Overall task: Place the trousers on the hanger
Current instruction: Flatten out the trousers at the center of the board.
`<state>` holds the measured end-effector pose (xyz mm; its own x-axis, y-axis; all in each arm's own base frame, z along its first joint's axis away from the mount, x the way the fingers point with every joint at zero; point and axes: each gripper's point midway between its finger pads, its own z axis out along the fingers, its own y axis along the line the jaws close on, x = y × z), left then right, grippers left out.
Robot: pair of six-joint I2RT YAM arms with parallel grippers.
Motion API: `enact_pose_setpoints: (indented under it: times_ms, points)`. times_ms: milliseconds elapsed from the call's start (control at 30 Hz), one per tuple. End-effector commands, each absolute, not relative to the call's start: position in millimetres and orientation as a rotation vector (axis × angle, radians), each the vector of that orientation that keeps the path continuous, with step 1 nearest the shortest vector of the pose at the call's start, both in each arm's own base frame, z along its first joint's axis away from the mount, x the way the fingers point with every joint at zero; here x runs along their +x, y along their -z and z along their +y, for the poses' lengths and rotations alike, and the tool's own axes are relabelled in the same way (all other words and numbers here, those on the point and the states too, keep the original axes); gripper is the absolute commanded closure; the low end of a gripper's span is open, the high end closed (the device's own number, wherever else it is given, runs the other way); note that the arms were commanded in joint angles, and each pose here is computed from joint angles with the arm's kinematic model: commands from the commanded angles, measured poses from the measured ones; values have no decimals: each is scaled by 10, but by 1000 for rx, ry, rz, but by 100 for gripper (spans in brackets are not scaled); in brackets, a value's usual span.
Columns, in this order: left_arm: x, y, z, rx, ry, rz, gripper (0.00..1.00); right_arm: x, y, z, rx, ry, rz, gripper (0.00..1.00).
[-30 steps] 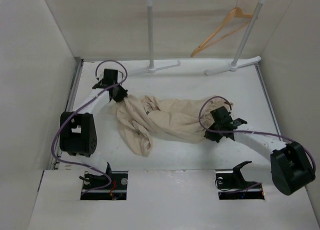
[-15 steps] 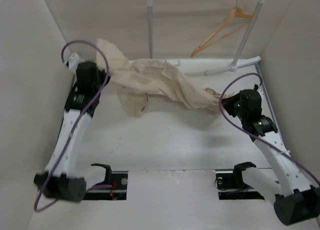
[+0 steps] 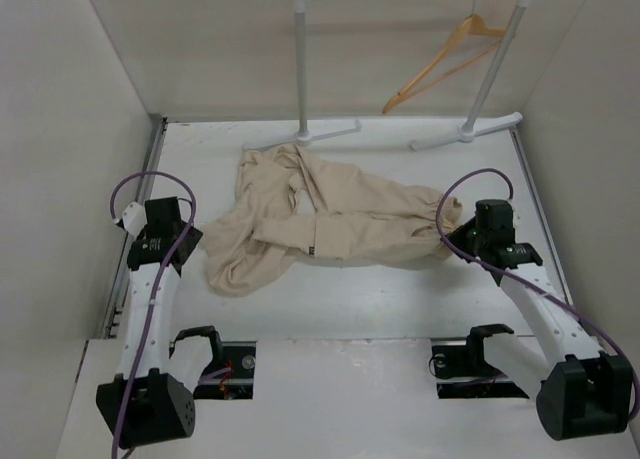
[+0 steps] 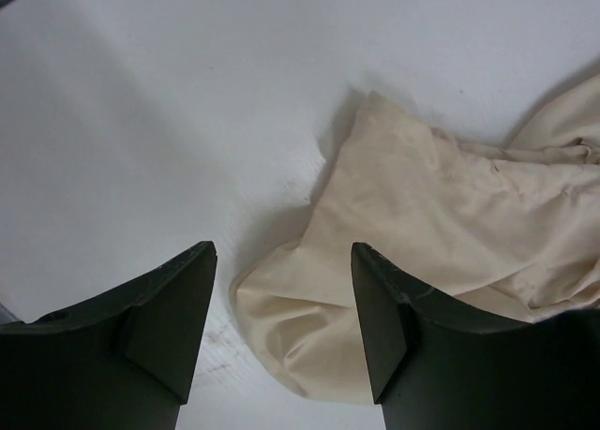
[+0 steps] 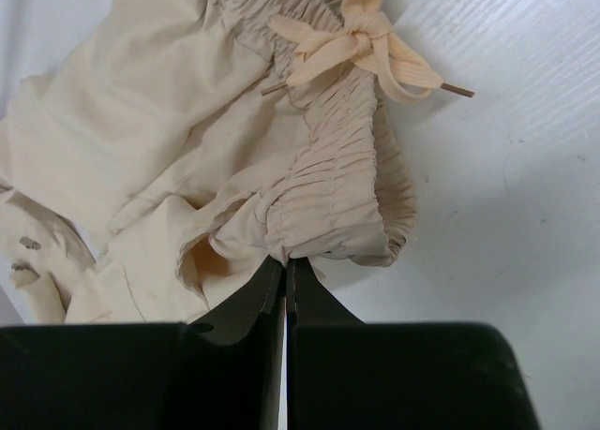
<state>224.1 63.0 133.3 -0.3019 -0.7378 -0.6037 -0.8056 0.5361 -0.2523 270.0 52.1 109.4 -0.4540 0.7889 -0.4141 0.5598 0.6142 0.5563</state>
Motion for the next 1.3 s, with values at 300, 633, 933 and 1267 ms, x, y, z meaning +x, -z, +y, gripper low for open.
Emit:
enact_pose_setpoints:
  times_ms: [300,633,933,1267]
  points:
    - [2980,-877,276,-1073,-31,2280,44,2601,-1020,767,904,-521,2215,96]
    - [3184,-272,378,-1135,-79,2352,61,2569,-984,879,866,-543,2235,95]
    - [3800,-2086,717,-1183,112,1911,100,2964,-1640,762,856,-563,2085,96]
    - [3107,-3259,1603,-1416,-35,1563,100,2836,-2851,314,845,-539,1807,97]
